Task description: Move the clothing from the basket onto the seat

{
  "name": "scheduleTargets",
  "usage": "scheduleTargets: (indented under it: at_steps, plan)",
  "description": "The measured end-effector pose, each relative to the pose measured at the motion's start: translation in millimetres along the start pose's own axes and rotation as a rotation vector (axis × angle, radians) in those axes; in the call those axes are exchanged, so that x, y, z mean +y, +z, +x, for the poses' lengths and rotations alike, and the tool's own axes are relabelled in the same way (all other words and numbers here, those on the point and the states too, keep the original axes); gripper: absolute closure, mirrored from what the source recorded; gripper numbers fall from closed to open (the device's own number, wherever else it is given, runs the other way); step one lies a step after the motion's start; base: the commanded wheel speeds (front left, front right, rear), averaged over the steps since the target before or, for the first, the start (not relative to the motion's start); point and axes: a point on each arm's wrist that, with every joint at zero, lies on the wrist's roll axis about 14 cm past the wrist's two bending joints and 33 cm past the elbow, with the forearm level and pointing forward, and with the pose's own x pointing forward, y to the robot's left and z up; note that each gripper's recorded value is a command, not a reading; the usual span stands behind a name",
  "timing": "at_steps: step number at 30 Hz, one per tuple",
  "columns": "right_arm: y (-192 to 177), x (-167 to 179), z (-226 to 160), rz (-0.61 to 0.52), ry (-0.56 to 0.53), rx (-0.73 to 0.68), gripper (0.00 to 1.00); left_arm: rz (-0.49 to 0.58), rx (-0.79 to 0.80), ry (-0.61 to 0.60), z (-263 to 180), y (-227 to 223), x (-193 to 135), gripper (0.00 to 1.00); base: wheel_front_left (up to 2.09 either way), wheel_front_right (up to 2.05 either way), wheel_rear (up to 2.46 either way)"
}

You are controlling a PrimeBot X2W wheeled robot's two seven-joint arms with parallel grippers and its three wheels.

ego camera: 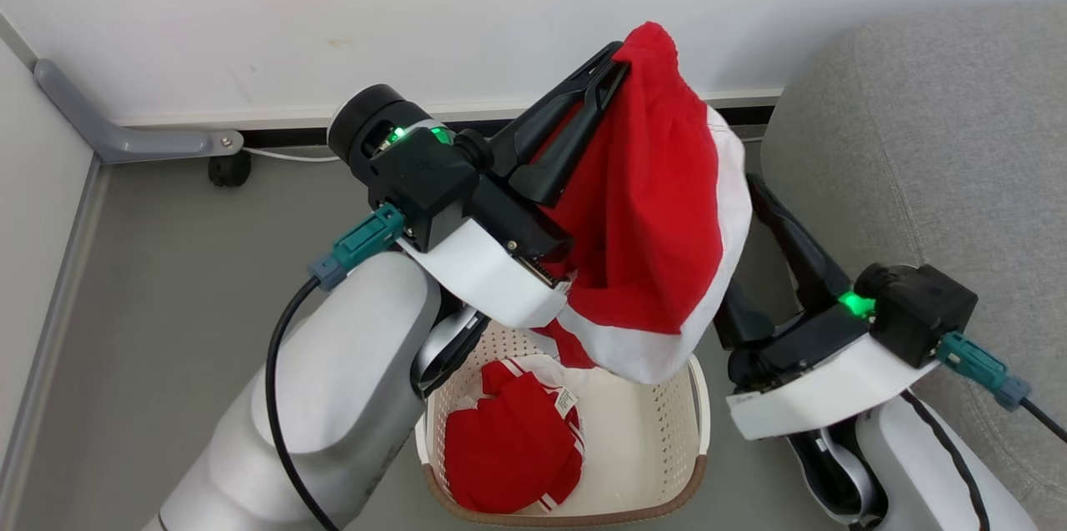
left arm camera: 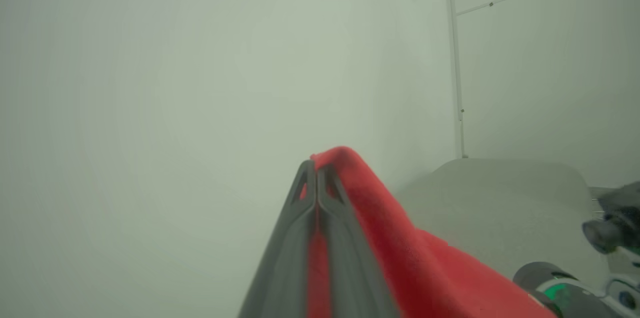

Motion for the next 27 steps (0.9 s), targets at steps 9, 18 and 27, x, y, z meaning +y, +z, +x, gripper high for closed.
scheduleTargets:
  at_steps: [9,18,27]
  plan:
    - [-27.6,25.0,-2.0,0.048,0.1,0.095,0.0,-0.002,0.017,-0.016,-3.0,-4.8,-6.3,1.0,0.0,0.0,0.0]
    - [-72.2,29.7,-2.8,0.078,0.122,0.245,0.0,-0.006,0.022,-0.042,-5.9,-2.6,-17.8,1.0,0.0,0.0,0.0]
    - [-80.4,46.3,18.3,0.092,0.189,0.282,0.0,-0.001,0.026,-0.056,-8.2,0.1,-22.9,1.0,0.0,0.0,0.0]
